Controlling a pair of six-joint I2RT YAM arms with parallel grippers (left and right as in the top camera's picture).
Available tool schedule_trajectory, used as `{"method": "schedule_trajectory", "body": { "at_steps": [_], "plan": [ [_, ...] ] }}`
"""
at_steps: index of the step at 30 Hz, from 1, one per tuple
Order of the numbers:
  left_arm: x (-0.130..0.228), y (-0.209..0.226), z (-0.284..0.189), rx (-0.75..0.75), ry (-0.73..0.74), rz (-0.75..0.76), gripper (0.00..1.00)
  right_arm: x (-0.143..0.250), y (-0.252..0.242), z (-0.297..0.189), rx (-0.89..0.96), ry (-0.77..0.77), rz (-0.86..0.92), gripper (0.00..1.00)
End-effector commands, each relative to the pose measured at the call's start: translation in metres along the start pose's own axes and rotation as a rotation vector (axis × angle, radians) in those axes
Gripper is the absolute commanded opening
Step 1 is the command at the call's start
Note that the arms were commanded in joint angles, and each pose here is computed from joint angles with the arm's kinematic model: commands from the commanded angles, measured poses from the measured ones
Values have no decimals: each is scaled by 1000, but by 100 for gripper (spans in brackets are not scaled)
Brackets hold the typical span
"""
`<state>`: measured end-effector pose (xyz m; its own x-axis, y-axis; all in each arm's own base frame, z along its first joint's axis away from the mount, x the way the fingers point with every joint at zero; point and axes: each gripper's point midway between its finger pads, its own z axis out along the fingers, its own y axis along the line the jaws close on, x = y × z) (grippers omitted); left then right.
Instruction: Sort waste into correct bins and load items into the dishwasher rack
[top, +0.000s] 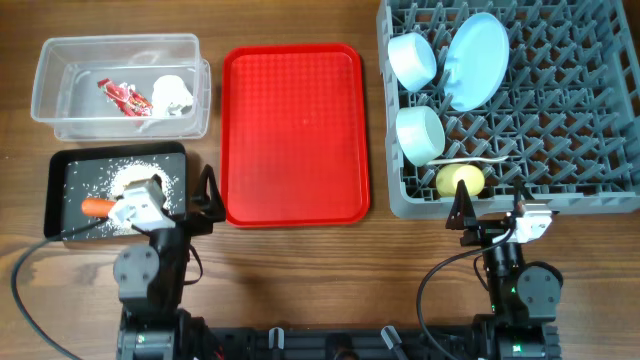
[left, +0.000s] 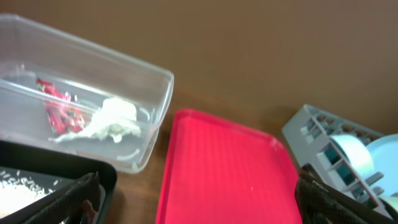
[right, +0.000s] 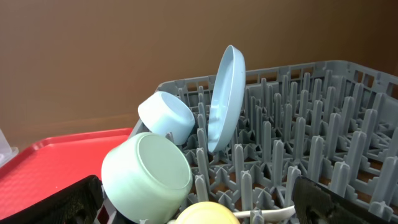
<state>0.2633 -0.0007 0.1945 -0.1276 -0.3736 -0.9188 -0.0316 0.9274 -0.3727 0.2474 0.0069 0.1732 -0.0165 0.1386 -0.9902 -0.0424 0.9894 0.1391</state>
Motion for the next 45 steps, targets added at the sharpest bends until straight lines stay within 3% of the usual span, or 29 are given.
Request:
{"method": "schedule_trajectory", "body": {
  "at_steps": [1, 12, 15, 19, 45],
  "plan": [
    [-2, 9, -10, -21, -87, 21, 100, -2, -1, 0, 10, -10, 19, 100],
    [2, 19, -17, -13, -201, 22, 100, -2, -1, 0, 10, -10, 19, 100],
    [5, 19, -16, -16, -190, 21, 100, -2, -1, 0, 10, -10, 19, 100],
    [33, 25, -13, -28, -70, 17, 100, -2, -1, 0, 10, -10, 19, 100],
    [33, 25, -12, -28, -68, 15, 100, -2, -1, 0, 10, -10, 19, 100]
  ]
}}
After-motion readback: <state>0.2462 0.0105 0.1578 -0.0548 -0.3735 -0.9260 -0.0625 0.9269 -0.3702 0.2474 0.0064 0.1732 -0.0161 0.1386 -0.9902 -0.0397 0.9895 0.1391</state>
